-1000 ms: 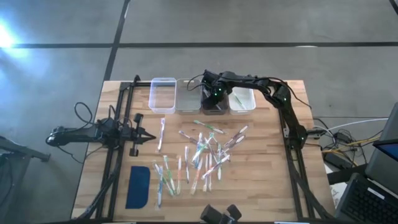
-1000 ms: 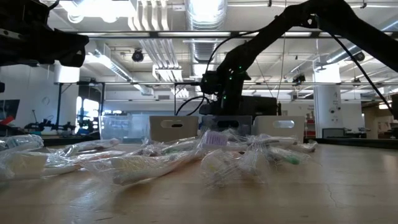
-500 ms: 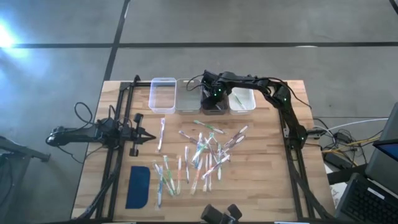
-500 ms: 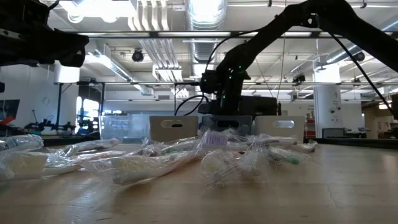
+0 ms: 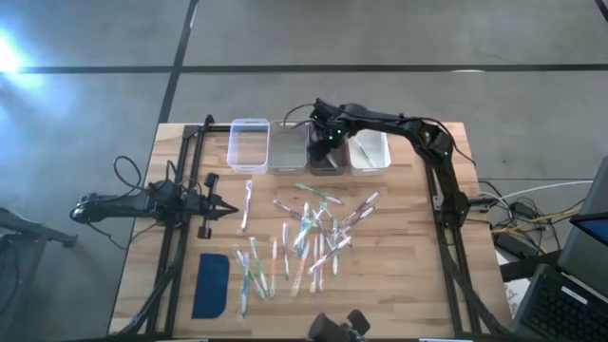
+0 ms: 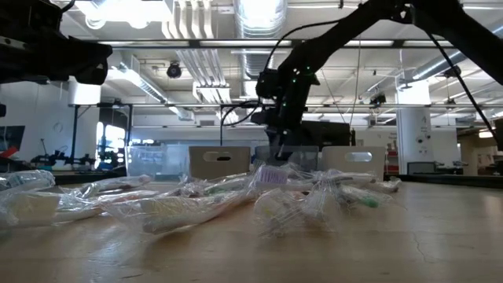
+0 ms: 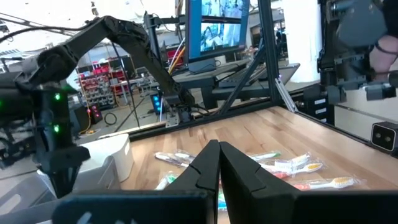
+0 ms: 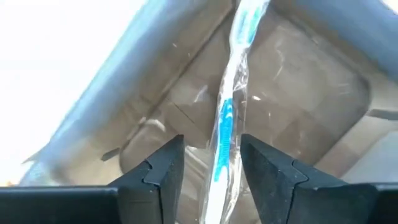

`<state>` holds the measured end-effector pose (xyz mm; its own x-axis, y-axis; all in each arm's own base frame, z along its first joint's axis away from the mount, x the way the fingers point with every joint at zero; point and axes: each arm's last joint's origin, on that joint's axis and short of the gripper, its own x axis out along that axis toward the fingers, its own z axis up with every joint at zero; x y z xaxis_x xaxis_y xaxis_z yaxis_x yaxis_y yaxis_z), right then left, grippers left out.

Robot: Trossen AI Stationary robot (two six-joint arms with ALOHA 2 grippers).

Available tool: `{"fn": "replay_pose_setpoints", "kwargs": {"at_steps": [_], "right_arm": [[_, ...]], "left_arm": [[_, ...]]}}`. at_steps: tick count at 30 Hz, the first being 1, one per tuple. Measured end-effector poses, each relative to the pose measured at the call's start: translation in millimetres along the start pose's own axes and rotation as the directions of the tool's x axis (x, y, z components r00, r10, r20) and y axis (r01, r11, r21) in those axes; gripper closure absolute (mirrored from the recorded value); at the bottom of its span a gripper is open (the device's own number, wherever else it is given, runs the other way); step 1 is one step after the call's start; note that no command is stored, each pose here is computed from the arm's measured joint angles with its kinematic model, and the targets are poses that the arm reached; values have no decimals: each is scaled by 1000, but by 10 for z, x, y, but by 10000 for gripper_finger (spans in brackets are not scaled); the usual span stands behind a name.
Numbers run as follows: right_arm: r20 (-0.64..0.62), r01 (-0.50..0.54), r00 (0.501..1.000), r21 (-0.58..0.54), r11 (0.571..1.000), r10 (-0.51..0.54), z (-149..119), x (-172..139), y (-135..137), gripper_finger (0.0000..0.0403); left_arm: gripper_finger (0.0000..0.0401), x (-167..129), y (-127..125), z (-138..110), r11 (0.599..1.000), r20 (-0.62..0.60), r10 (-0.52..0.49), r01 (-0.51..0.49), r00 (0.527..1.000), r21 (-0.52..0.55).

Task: Pick & Place Toothbrushes
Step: Put the purple toothbrush into the gray bin

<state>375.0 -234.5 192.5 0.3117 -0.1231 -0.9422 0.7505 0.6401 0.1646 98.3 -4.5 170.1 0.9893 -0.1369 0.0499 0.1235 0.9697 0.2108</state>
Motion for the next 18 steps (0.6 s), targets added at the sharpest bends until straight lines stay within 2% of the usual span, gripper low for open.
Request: {"fn": "replay_pose_setpoints", "kwargs": {"at_steps": [6,18], "right_arm": [[56,-14,998,0,1000,14,18,-254,18,251],[203,-74,976,-39,996,81,-63,-1029,147,304]], "left_arm": [[387,0,0,0,1000,0,0,0,1000,0],[387,0,1,0,1000,0,1,-1,1000,0]]}}
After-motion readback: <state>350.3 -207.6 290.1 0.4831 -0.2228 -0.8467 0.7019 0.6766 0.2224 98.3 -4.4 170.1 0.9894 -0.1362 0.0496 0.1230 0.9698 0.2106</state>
